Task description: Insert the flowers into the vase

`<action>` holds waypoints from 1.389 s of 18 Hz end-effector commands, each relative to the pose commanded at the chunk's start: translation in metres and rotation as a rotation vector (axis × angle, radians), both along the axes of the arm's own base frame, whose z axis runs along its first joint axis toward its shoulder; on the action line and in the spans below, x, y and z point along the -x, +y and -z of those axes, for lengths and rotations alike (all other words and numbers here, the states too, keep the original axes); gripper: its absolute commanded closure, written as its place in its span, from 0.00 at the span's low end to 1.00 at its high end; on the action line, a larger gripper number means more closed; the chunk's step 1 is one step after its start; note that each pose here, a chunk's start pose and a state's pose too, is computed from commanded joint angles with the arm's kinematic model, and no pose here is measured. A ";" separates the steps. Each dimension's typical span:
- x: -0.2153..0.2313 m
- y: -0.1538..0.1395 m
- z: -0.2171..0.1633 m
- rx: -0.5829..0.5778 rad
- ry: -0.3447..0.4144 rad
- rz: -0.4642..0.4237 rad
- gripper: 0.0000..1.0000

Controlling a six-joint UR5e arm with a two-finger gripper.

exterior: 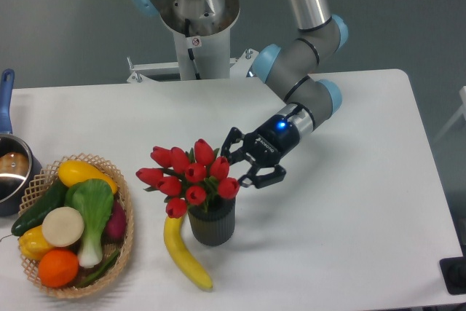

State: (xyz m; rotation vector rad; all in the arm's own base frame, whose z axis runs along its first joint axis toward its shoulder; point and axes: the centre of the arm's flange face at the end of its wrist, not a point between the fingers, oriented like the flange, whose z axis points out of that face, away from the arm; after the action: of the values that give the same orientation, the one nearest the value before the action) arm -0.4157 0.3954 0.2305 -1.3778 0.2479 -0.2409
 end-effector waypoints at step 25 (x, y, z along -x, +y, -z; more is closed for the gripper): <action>0.112 -0.200 -0.178 1.148 0.528 -0.546 0.00</action>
State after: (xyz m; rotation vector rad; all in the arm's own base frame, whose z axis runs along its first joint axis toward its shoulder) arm -0.5277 0.1956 0.4089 -2.5740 0.1492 0.5425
